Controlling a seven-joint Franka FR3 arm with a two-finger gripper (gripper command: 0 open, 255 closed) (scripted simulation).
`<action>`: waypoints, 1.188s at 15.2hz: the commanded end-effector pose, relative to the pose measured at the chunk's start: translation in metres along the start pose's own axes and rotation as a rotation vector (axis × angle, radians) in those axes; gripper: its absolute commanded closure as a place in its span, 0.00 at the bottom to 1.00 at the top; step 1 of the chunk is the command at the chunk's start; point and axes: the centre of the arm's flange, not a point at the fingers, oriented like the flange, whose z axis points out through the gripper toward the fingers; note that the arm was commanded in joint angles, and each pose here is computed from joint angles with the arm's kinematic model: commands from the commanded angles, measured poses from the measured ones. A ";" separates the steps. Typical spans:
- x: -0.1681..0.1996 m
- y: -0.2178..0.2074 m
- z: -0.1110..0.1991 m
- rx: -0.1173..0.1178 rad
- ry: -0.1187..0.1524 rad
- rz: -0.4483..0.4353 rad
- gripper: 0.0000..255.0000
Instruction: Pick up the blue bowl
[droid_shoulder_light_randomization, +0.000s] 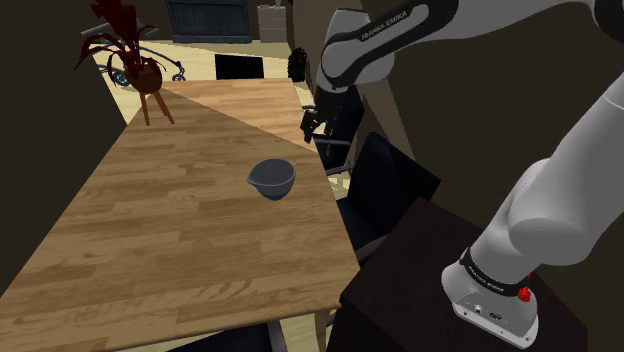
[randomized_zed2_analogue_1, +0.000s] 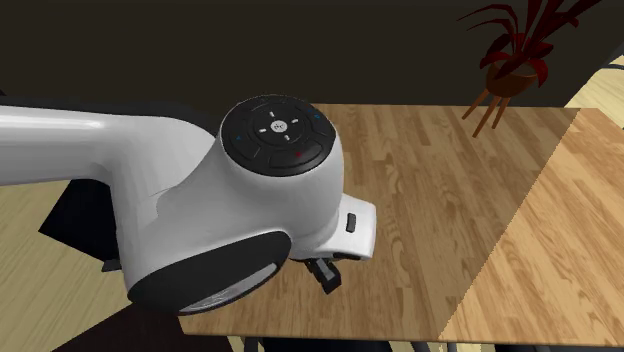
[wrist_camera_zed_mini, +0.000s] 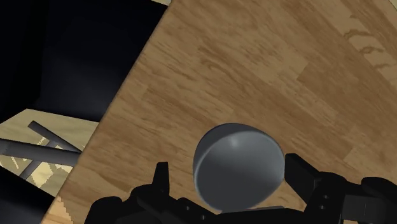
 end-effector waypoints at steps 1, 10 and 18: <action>0.015 0.003 0.024 0.006 -0.004 0.014 0.00; 0.079 0.011 0.126 0.033 -0.028 0.077 0.00; 0.101 0.017 0.188 0.044 -0.037 0.102 0.00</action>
